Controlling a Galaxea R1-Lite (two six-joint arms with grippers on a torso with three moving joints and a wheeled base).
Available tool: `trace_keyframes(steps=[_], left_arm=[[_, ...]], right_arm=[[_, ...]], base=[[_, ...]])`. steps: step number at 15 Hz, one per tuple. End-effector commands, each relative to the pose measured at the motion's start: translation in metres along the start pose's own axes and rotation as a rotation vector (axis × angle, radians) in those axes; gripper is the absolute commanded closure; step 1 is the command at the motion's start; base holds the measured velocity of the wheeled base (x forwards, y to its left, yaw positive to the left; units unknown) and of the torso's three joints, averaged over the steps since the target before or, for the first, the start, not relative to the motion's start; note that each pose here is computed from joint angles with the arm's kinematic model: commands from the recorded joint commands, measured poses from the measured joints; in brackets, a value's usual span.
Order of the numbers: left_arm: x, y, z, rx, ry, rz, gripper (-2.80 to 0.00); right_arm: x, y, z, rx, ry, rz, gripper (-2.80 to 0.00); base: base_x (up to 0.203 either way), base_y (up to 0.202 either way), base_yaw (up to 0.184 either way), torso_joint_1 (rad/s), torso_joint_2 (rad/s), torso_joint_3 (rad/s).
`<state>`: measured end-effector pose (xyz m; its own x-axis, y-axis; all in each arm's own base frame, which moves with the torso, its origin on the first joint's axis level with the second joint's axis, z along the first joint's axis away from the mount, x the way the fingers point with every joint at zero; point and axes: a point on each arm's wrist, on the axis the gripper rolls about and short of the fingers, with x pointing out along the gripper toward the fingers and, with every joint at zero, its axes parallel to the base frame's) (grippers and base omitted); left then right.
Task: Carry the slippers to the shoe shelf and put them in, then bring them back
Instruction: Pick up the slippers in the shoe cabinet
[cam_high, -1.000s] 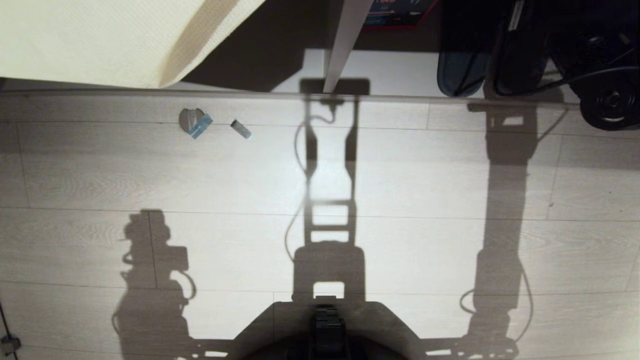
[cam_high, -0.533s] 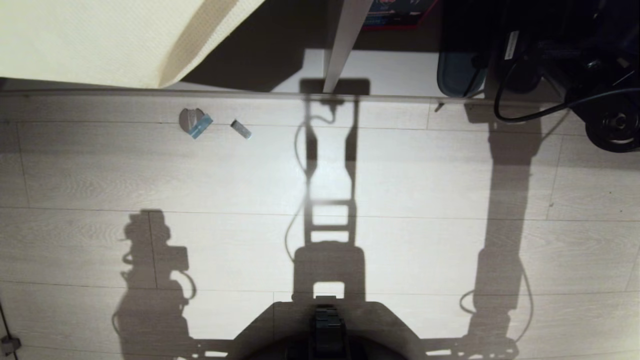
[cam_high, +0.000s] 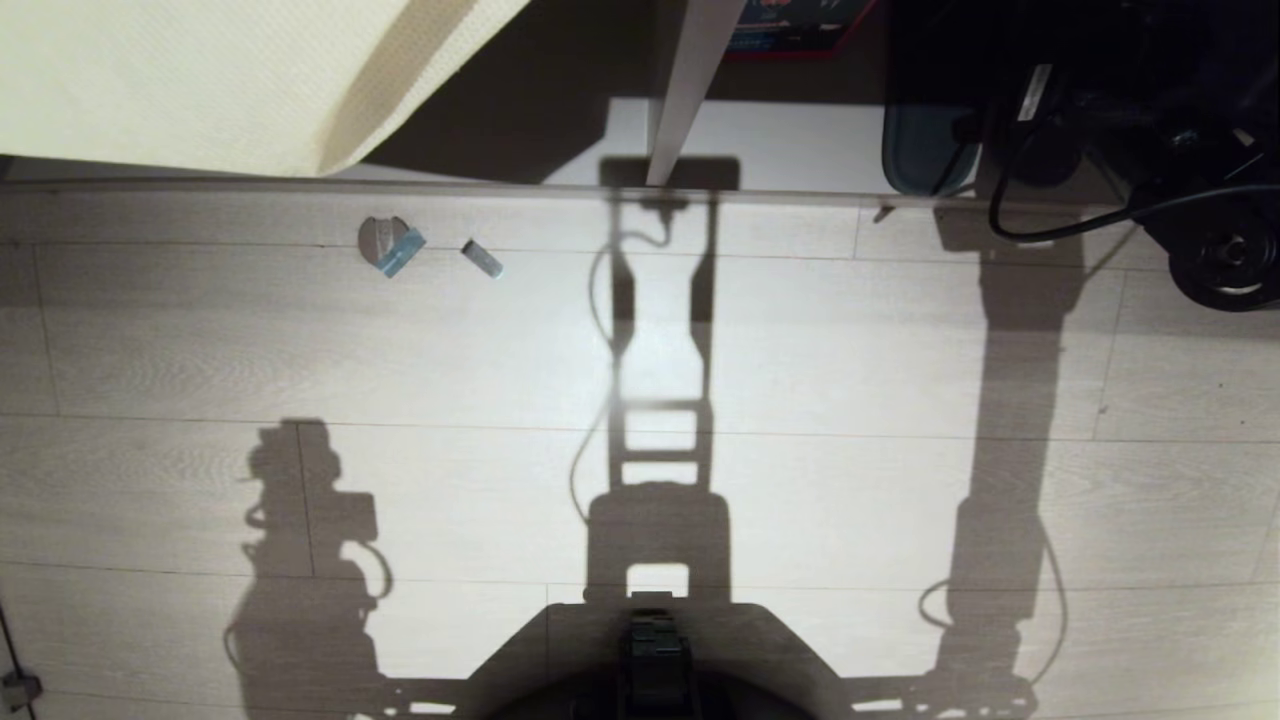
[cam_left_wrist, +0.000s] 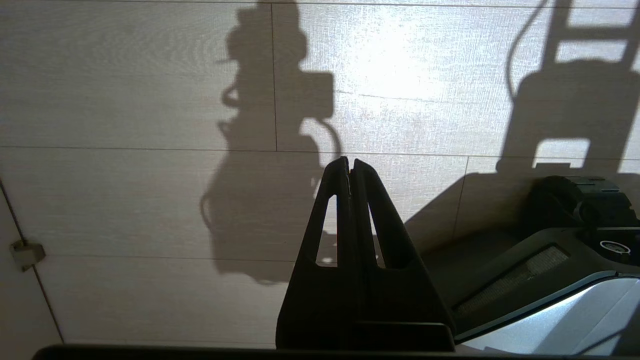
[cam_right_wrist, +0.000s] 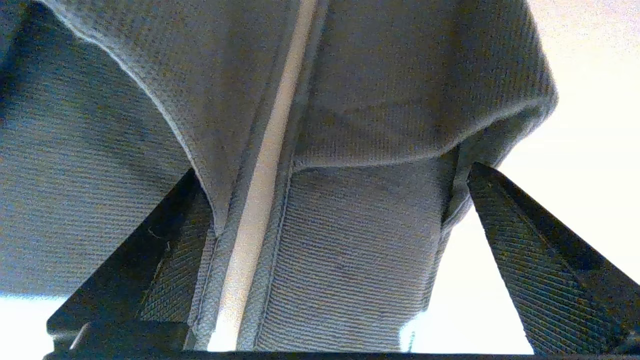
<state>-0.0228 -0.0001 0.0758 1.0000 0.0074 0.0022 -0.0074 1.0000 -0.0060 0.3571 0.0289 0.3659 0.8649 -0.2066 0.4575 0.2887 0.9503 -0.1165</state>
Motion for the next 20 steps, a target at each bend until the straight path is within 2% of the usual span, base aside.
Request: trace_keyframes(steps=[1,4,8,10,20], left_arm=[[0.0,0.0,0.0,0.0,-0.001,0.0,0.0],[0.0,0.0,0.0,-0.001,-0.001,0.002,0.0],[0.0,0.0,0.0,0.0,-0.001,0.0,0.0],[0.0,0.0,0.0,0.0,-0.001,0.0,0.0],[0.0,0.0,0.0,0.0,-0.001,0.001,0.0]], right_arm=[[0.002,0.003,-0.006,0.018,0.003,-0.002,-2.8],[0.005,0.006,-0.014,0.028,0.01,0.001,-2.8],[0.014,0.008,-0.027,0.074,-0.065,-0.022,-2.8],[0.015,0.007,-0.022,0.082,-0.097,-0.022,-2.8],[0.025,0.01,-0.045,0.09,-0.088,-0.027,-2.8]], base=[[0.0,0.0,0.0,0.0,0.0,0.0],[0.0,0.0,0.0,0.0,0.0,0.0],[0.0,0.0,0.0,0.0,0.0,0.0],[0.0,0.0,0.0,0.0,0.0,0.0],[0.0,0.0,0.0,0.0,0.0,0.0]])
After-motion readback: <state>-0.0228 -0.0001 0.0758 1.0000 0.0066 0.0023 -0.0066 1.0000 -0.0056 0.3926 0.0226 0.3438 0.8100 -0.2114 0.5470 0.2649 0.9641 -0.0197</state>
